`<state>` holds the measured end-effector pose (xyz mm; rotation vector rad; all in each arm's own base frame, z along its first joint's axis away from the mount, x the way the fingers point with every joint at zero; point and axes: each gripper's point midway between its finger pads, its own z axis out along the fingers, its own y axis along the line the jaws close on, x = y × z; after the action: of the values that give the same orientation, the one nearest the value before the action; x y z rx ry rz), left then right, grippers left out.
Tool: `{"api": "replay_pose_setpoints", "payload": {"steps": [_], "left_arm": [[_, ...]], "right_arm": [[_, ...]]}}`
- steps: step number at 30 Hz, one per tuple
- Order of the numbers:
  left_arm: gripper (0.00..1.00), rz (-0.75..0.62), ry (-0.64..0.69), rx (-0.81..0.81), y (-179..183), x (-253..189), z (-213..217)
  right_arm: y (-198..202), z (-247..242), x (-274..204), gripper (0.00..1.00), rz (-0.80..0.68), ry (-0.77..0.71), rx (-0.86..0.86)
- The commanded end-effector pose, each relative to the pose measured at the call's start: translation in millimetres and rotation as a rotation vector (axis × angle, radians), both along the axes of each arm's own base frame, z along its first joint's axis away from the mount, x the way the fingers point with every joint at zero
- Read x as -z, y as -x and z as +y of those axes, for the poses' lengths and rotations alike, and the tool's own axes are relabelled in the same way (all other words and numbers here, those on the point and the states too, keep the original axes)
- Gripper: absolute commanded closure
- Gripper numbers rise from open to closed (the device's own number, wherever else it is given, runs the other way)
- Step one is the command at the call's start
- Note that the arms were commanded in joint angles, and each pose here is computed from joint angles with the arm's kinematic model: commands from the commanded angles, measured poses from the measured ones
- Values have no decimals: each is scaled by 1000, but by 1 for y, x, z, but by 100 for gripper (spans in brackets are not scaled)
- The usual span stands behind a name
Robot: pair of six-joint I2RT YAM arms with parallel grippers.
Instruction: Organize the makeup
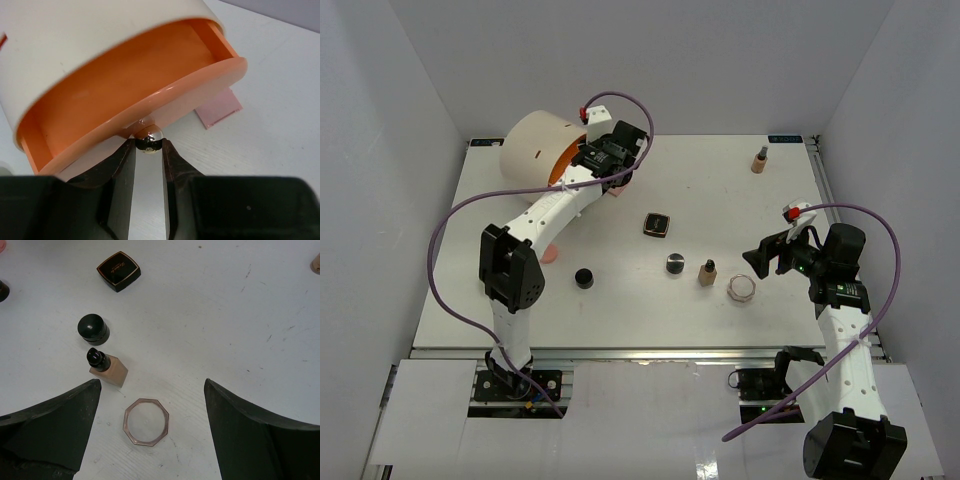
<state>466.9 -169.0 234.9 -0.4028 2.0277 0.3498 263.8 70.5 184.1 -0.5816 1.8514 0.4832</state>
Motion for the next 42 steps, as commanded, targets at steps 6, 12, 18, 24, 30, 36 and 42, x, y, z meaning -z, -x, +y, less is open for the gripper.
{"api": "replay_pose_setpoints", "payload": {"steps": [6, 12, 18, 24, 30, 36, 42], "left_arm": [[95, -23, 114, 108, 30, -19, -48], [94, -23, 108, 97, 32, -17, -49], [94, -37, 140, 119, 33, -29, -54], [93, -68, 175, 144, 34, -50, -59], [68, -64, 254, 283, 43, -69, -81], [10, -108, 283, 643, 74, -109, -107], [7, -180, 267, 740, 101, -133, -67]], "right_arm": [[-3, -1, -4, 10, -29, 5, 3], [-3, -2, -4, 10, -30, 6, 4], [-3, -2, -3, 10, -29, 6, 3], [-4, -2, -4, 10, -28, 6, 6], [-3, -2, -3, 10, -26, 5, 2], [-2, 0, -2, 10, -31, 12, -13], [6, 9, -3, 10, -47, 15, -98]]}}
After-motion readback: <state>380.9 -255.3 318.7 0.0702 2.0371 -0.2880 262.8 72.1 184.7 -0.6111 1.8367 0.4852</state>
